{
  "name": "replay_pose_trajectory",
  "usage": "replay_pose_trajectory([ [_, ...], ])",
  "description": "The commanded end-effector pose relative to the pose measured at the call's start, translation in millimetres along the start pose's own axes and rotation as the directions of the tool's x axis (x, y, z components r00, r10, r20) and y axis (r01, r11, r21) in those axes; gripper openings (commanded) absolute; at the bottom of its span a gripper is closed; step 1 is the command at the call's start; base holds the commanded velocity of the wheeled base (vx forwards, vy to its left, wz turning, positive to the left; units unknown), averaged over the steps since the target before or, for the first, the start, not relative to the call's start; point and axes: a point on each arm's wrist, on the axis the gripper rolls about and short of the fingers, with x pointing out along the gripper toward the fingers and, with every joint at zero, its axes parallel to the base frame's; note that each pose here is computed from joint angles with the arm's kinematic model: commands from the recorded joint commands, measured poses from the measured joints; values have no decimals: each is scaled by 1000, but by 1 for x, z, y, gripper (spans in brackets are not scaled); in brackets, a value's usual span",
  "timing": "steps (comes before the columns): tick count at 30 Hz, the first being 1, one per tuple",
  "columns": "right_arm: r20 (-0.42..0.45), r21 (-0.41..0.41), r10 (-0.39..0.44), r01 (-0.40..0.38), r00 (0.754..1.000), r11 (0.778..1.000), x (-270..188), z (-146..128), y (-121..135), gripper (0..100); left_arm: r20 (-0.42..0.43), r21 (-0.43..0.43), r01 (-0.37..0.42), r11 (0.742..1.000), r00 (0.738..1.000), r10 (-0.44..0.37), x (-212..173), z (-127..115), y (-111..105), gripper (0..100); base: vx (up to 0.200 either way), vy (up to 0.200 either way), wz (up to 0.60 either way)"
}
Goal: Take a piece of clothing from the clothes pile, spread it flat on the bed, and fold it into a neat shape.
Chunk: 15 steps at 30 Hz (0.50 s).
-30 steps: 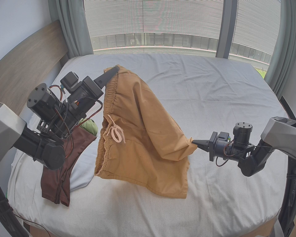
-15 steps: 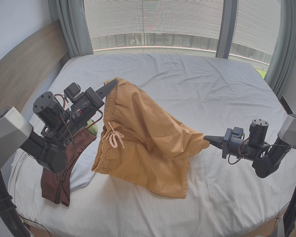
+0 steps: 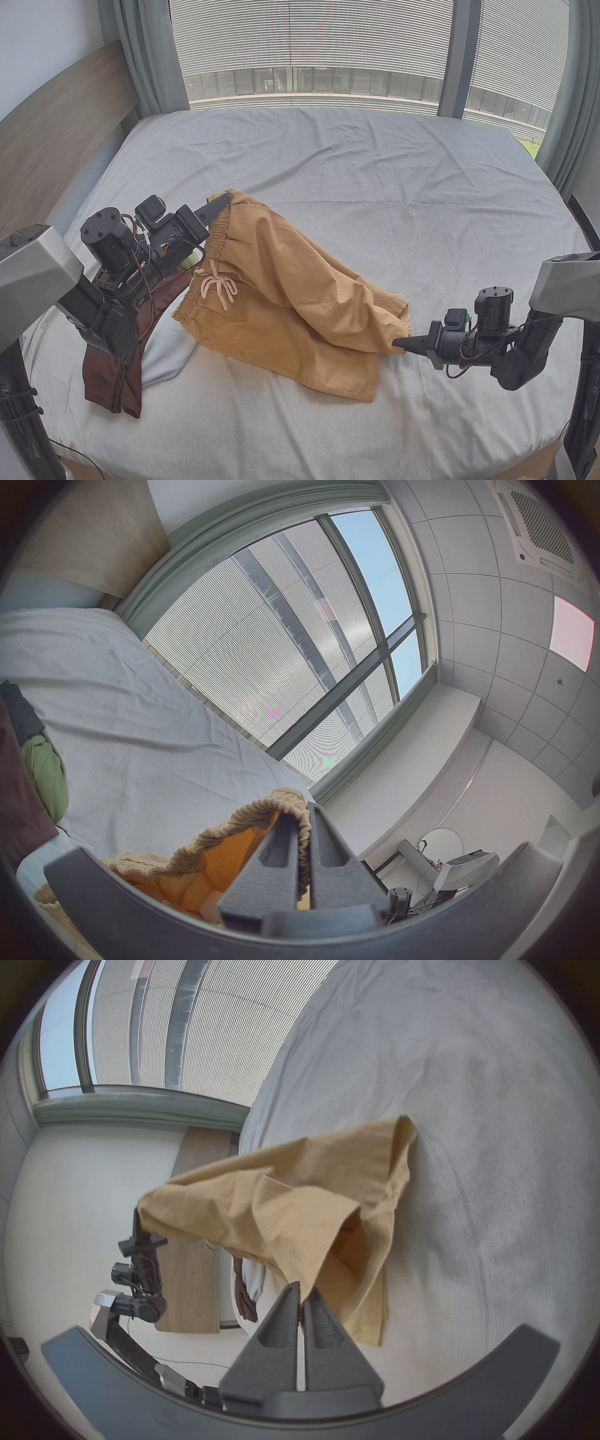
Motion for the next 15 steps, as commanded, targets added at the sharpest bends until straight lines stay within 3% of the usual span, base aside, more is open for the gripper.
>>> replay_pose_trajectory([
  [1, -59, 8, -32, 32, 998, 999, 8, -16, -12, 0, -5, -2, -10, 1000, 1000, 10, -1, -2, 3, 0, 0, 0, 0],
  [5, -66, -7, -41, 41, 997, 999, 9, -18, -17, 0, -5, 0, -8, 1000, 1000, 8, -1, -2, 2, 0, 0, 0, 0],
  [6, -66, -7, -41, 41, 997, 999, 9, -18, -17, 100, -4, 0, -7, 1000, 1000, 7, -1, -2, 2, 0, 0, 0, 0],
  [15, 56, -36, -13, 15, 998, 999, 6, 17, -18, 100, -17, -1, -13, 1000, 1000, 13, -5, -6, 0, 0, 0, 0, 0],
])
